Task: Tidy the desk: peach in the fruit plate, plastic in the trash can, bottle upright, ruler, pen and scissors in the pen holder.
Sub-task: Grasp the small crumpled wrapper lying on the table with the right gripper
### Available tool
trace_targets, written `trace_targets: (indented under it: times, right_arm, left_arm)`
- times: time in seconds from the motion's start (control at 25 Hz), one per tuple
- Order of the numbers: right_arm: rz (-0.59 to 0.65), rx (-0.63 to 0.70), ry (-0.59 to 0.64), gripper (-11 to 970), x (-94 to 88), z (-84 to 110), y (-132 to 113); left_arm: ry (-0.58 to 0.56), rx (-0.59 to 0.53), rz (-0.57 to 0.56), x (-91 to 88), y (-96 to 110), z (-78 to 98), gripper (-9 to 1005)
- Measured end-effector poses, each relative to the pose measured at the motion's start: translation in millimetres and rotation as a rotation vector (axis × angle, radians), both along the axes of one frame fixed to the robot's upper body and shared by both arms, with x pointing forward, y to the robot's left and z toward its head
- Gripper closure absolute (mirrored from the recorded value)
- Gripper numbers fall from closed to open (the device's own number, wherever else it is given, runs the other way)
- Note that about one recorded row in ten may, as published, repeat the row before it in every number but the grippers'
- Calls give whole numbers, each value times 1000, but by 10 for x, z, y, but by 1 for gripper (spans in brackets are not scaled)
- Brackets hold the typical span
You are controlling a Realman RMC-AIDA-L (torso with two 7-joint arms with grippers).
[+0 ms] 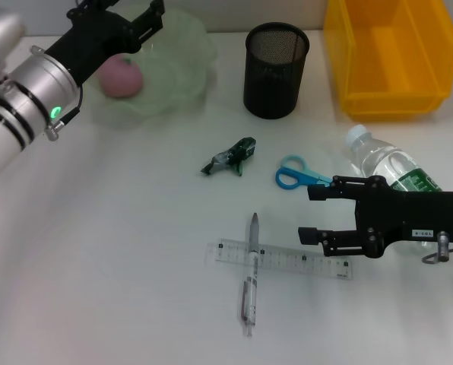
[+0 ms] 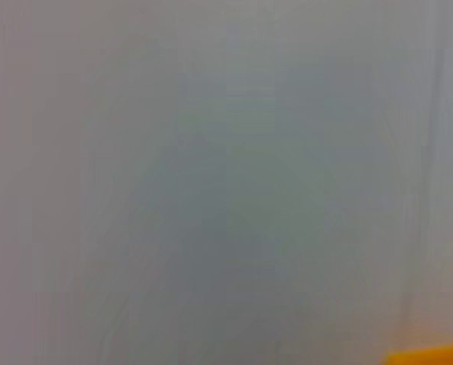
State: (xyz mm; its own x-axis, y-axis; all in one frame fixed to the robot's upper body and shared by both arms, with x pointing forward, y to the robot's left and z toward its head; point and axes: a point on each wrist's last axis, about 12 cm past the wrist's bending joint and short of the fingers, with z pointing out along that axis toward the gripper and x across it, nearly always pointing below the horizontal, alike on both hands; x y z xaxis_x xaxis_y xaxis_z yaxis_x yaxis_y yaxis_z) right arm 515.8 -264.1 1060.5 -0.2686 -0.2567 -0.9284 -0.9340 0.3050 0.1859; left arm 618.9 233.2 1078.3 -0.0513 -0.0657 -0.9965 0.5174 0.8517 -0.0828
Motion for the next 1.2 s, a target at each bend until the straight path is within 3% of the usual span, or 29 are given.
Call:
trace_targets:
  times: [0.16,0.36,0.68,0.72,0.76,0.8,0.88,0.92,1.08,1.2]
  right_arm:
    - [-1,2,7,193,5,-13,19]
    - [-8,-4,4,193,20,-15,17]
    - [-15,-17,-6,193,67,0,18]
    - [-16,-19,-8,193,76,2,19]
    - [-19,-23,-11,193,90,4,20]
    - [-19,-23,-11,193,90,4,20]
    - [-21,-29,-15,193,112,11,28]
    - [-19,-32,-18,193,125,16,34]
    - [-11,-37,-24,194,157,34,54]
    - [-8,-39,-26,194,164,39,56]
  left_arm:
    - [-2,-89,-145,-180,73,74,198]
    - [39,-82,-346,-463,99,64,198]
    - [98,-74,-424,-604,199,17,198]
    - [147,-53,-516,-766,317,-21,198]
    - [147,-53,-516,-766,317,-21,198]
    - [167,-12,-587,-912,406,-56,198]
    - [167,-12,-587,-912,406,-56,198]
    - [206,38,-648,-1026,479,-103,198]
    - [206,38,-648,-1026,479,-103,198]
    - [300,123,-723,-1203,585,-232,198]
